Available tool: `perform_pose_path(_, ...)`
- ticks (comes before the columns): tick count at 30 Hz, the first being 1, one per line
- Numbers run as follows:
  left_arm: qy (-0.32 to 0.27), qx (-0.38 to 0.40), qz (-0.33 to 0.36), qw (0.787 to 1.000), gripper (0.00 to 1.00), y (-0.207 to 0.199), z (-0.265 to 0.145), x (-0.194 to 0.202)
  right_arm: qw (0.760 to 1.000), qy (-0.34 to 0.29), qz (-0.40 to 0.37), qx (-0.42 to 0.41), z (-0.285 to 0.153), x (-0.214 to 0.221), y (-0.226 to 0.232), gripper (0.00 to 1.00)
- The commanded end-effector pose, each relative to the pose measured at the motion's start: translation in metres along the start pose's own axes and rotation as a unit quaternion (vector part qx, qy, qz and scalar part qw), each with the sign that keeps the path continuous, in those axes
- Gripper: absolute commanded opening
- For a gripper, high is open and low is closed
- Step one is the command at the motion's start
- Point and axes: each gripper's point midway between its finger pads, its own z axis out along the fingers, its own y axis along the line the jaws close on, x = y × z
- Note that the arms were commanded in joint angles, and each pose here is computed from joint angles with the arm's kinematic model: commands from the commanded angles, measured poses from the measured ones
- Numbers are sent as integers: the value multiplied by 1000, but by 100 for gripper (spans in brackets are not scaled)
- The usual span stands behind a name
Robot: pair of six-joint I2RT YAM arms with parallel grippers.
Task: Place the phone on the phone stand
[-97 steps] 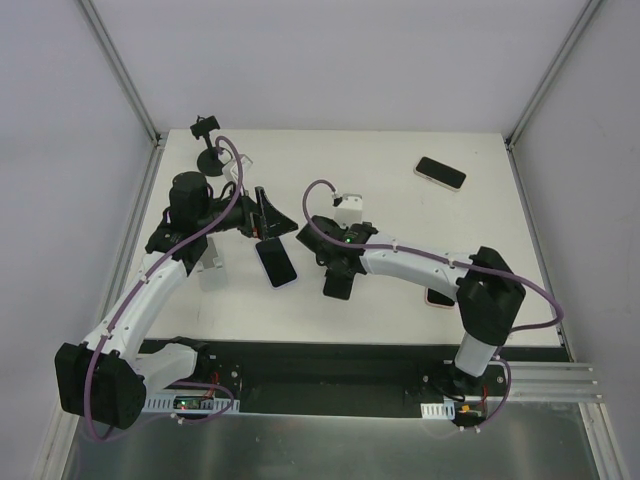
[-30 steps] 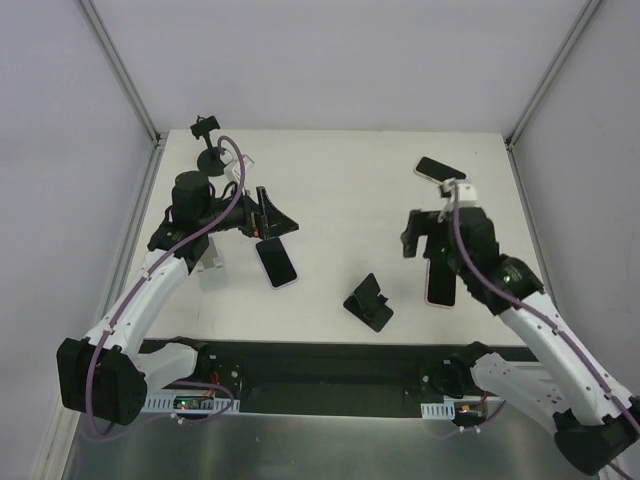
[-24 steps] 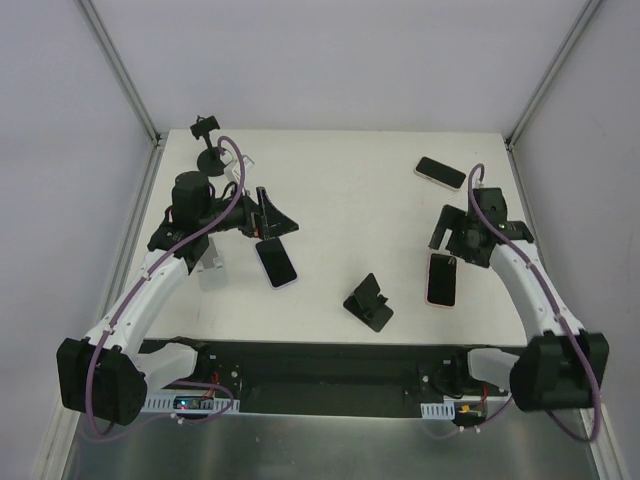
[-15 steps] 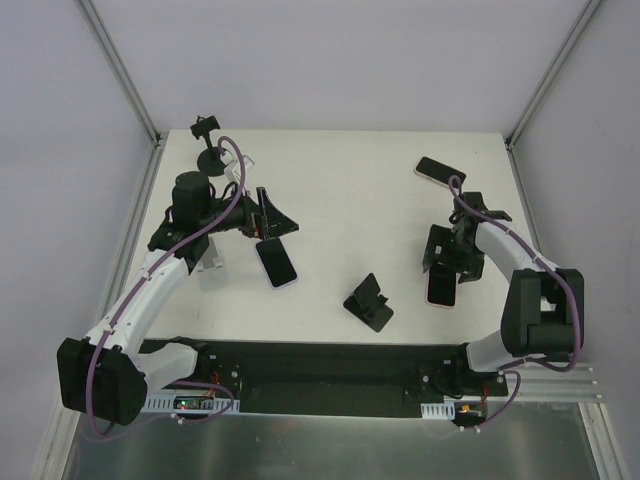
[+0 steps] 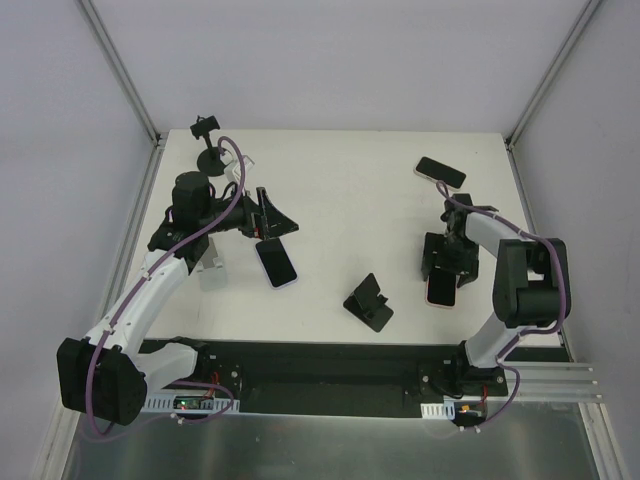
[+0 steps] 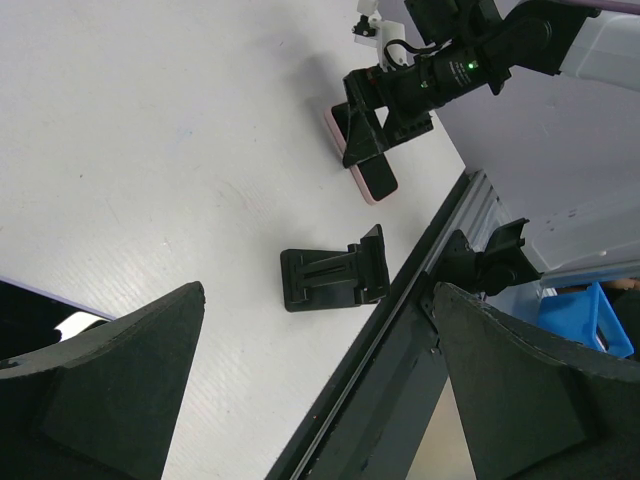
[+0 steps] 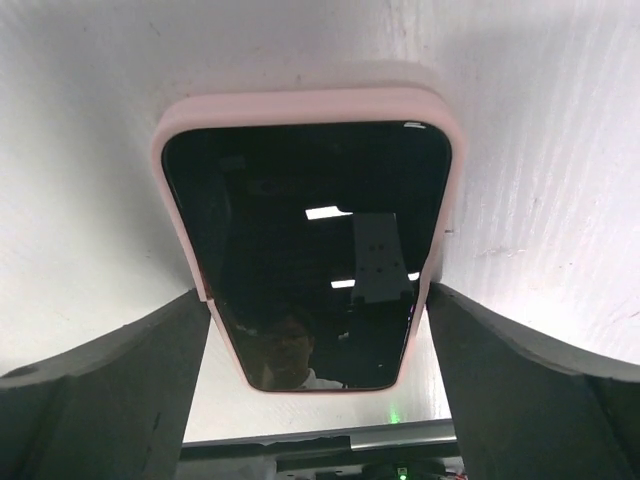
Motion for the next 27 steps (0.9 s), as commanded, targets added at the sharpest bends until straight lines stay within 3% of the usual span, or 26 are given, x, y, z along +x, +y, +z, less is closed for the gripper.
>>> perform_pose_path(1,-10,17,27,999,96,-9,-1,-5,1000,-15,-15,19,3,-11,-1,83)
perform_pose_path(2,-9,18,27,999,96,-9,-1,-5,1000,-14,-15,15,4,-10,0,68)
perform_pose_path(4,-8,18,26,999,95,-9,-1,-5,1000,-18,-17,3,6,-9,5,50)
perform_pose_path(5,-8,19,25,999,96,-10,-1,-5,1000,-21,-18,-2,5,-9,6,32)
perform_pose_path(7,-8,19,25,999,96,-9,-1,-5,998,-52,-33,-19,-2,-11,15,21)
perform_pose_path(9,-8,18,25,999,96,-9,-1,-5,994,-97,-45,-18,-12,-21,19,3)
perform_pose_path(12,-7,18,24,1000,96,-9,-1,-4,976,-196,-91,-1,-42,-30,26,1)
perform_pose_path(15,-6,18,22,1000,96,-8,0,-4,942,-308,-129,-17,-81,-32,43,1)
perform_pose_path(18,-5,19,21,1000,96,-8,0,-4,878,-435,-186,-71,-135,-23,72,1)
perform_pose_path(19,-5,18,20,1000,96,-7,1,-4,846,-481,-201,-109,-165,-11,83,1)
perform_pose_path(23,-2,18,17,1000,96,-6,2,-3,758,-523,-295,-257,-216,34,126,1)
perform_pose_path(27,-1,18,16,1000,96,-6,2,-3,724,-492,-348,-337,-230,69,157,1)
